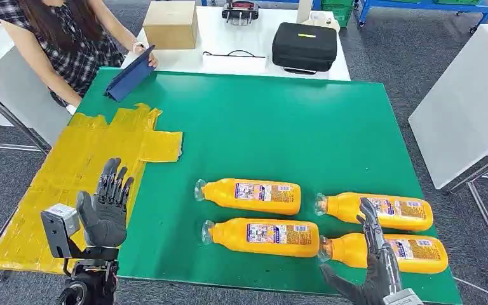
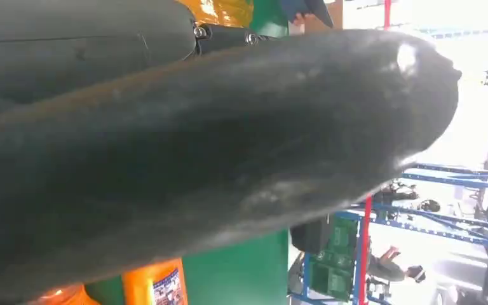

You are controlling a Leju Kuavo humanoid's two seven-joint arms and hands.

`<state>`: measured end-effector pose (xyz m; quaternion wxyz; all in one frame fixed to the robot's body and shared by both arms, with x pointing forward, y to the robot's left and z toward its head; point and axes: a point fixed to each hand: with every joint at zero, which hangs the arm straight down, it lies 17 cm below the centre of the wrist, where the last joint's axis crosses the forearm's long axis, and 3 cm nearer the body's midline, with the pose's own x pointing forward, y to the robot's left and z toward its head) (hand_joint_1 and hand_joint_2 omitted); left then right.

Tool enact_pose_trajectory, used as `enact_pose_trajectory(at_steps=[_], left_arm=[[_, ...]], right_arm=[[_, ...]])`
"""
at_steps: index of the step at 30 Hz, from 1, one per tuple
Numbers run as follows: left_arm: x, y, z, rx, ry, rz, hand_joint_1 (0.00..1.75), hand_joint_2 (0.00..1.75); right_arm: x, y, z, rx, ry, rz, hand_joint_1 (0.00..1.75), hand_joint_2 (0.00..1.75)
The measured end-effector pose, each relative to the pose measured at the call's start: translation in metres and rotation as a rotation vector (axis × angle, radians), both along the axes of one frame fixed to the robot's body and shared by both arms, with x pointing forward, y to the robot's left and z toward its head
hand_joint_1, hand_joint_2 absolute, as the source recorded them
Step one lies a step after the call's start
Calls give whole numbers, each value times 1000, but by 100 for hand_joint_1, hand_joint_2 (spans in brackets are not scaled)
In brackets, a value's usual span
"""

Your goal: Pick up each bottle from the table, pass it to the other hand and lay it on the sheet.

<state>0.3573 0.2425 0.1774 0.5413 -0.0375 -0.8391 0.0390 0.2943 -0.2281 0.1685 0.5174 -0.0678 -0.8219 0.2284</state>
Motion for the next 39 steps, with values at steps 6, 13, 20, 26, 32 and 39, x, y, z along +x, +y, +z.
enact_pose_trajectory(at_steps=[6,13,20,26,32,39], left_arm=[[-1,1,1,-10,-15,3,0,0],[-1,4,1,-10,-15,10,0,0],[-1,11,0,-7,-13,25,0,0],[-1,15,0,-2,-13,28,0,0],[-1,20,0,4,-11,41,0,0],[0,17,0,6,-9,26,0,0]], right_arm=[[2,-10,-10,-74,30,-33,0,175],[5,-19,-19,-148,59,-37,0,175],[7,-32,-34,-272,99,-62,0,175],[8,-49,-47,-389,136,-87,0,175],[12,-72,-50,-434,150,-110,0,175],[14,-82,-58,-499,176,-114,0,175]])
